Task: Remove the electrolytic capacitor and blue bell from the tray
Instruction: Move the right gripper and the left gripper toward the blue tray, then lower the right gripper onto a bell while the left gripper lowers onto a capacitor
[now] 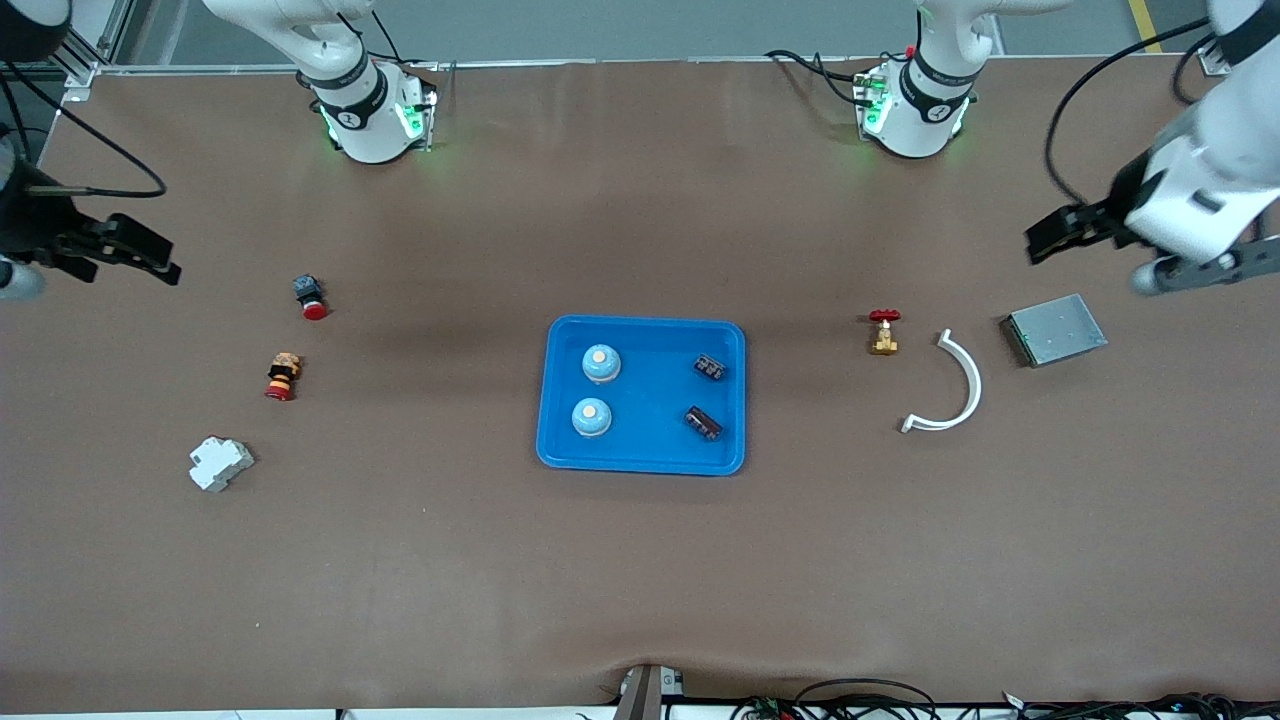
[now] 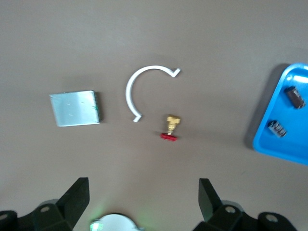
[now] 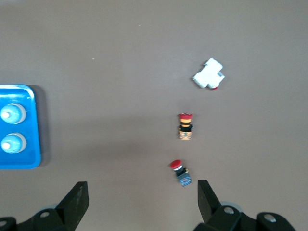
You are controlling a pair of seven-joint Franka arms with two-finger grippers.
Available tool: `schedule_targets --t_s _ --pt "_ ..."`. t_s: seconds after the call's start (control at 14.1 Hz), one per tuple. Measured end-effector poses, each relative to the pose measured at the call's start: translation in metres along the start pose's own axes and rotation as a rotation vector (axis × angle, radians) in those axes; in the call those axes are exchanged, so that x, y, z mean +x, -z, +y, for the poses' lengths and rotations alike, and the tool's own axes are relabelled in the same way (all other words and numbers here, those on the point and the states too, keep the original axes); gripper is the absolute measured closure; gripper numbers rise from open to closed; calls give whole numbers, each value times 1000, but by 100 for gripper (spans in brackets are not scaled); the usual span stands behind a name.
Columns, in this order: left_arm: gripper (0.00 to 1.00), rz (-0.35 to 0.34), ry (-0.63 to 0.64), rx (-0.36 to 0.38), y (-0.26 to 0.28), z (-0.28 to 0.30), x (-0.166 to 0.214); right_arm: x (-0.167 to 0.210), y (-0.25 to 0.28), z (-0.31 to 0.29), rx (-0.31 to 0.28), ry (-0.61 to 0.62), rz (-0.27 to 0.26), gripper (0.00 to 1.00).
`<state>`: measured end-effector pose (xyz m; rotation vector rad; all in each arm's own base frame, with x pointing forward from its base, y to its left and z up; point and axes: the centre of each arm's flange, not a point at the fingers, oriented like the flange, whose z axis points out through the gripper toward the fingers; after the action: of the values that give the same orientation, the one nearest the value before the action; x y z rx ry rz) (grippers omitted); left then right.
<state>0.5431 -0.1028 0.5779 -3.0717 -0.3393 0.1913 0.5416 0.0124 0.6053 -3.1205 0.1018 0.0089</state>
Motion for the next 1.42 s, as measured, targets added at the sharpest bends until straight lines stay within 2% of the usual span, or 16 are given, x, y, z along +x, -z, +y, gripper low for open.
schedule_targets --t_s 0.14,0.35,0.78,1.06,1.42 --pt "0 -20 81 5 -32 44 7 -5 -8 -40 -2 -28 -10 0" --pt "0 -52 202 5 -84 99 16 -14 -27 -98 1 -78 5 0" --pt "0 -41 423 -48 -166 181 28 -46 -104 -210 9 -173 17 0" --pt "0 -49 565 -70 -217 233 17 -68 -156 -275 17 -251 24 0" --pt "0 -63 691 -91 -271 283 -3 -69 -228 -324 30 -336 37 0"
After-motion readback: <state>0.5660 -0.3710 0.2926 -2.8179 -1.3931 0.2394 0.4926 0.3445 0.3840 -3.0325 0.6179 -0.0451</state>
